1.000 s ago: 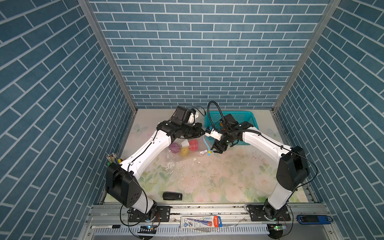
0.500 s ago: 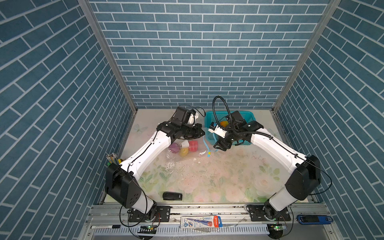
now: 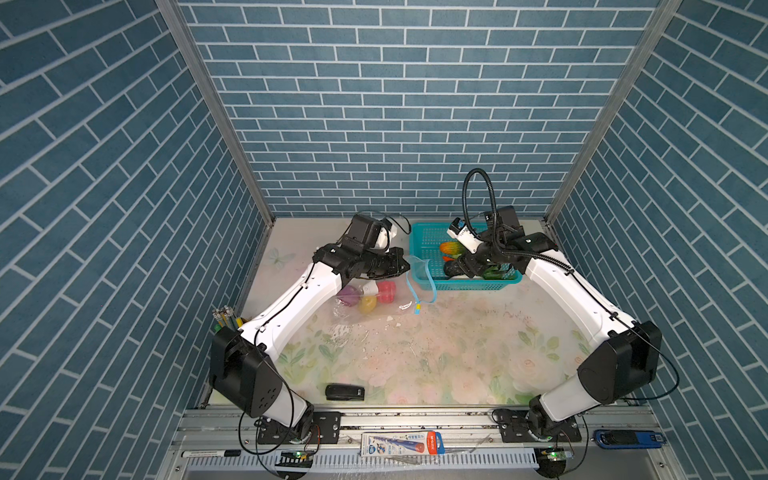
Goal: Place the food in the zip-top bag and seal the zipper
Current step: 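Withdraw the open right gripper back over the teal basket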
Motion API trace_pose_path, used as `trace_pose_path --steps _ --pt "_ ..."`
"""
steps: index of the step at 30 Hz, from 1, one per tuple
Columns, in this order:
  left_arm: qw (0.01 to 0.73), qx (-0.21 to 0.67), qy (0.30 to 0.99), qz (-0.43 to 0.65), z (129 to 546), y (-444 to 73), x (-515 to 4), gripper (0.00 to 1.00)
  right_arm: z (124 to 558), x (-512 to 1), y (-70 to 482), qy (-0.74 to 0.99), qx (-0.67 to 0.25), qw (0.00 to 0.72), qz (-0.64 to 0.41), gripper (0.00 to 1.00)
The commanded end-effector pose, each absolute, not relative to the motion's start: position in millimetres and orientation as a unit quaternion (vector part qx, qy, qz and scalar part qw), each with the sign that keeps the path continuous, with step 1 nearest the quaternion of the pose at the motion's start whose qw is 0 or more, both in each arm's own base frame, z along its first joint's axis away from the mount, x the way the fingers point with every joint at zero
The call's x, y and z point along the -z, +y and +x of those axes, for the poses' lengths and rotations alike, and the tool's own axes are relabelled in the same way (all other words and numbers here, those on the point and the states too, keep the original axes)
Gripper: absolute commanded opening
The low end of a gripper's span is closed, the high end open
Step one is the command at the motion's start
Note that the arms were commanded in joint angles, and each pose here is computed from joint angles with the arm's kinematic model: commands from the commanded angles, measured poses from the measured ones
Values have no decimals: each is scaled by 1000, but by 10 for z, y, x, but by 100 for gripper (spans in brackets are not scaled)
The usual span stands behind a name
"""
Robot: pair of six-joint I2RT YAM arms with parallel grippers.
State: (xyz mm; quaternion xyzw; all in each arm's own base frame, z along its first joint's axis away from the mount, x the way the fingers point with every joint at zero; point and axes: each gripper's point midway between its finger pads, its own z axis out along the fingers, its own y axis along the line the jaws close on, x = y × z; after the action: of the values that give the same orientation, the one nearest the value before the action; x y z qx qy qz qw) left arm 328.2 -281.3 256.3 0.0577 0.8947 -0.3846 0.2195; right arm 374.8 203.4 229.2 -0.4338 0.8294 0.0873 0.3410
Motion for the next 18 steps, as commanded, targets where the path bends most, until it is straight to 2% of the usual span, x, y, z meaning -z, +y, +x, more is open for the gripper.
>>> trace_pose_path --steps 1,10,18 --pt "227 393 888 67 3246 -2833 -2654 0 3998 -2216 1927 840 -66 342 -416 73" --pt "223 394 889 67 3247 -2843 -2664 0 4422 -1874 1766 856 -25 318 -406 73" --pt "221 387 893 63 3270 -2835 -2641 0 4803 -1616 1703 829 32 316 -460 74"
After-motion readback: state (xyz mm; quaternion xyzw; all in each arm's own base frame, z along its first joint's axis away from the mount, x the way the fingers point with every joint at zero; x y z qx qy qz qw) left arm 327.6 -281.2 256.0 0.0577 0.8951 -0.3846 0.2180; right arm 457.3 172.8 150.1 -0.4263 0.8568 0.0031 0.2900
